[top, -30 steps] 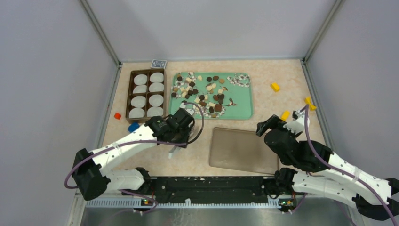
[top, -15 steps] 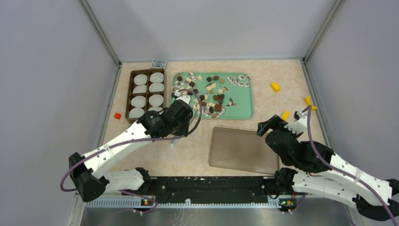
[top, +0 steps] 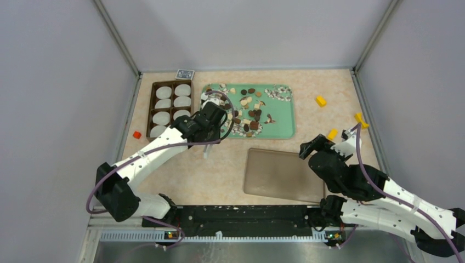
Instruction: Pack the chocolate
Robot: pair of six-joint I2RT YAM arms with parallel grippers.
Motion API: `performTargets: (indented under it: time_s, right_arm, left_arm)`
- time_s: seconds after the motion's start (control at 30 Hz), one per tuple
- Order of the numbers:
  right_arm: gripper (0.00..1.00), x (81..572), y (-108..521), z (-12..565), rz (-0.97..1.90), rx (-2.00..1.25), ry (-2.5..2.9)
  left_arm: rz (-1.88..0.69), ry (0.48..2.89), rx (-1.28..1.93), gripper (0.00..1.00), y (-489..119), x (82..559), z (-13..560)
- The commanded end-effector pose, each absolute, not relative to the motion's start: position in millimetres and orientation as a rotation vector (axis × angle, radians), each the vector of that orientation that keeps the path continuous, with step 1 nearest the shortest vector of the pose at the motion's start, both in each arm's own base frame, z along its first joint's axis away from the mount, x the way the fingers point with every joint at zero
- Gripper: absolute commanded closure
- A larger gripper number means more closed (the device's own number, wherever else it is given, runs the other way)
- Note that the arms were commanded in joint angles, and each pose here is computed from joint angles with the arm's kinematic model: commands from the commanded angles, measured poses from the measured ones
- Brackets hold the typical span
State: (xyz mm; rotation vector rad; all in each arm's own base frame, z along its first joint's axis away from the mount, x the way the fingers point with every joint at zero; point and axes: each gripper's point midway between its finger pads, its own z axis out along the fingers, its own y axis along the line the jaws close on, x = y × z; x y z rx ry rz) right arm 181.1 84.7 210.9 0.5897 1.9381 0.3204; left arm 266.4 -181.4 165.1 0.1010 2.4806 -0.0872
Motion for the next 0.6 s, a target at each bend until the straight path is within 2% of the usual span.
performTargets:
  time_s: [0.0,0.57]
  right_arm:
    - [0.16,183,80,213,0.297,0.591,1.924]
    - [0.16,184,88,210,0.302,0.571,1.941]
  left_arm:
    - [-0.189,2.423,0.024,0.59,-191,281,171]
    - [-0.155,2.535,0.002,0.56,-194,275,133]
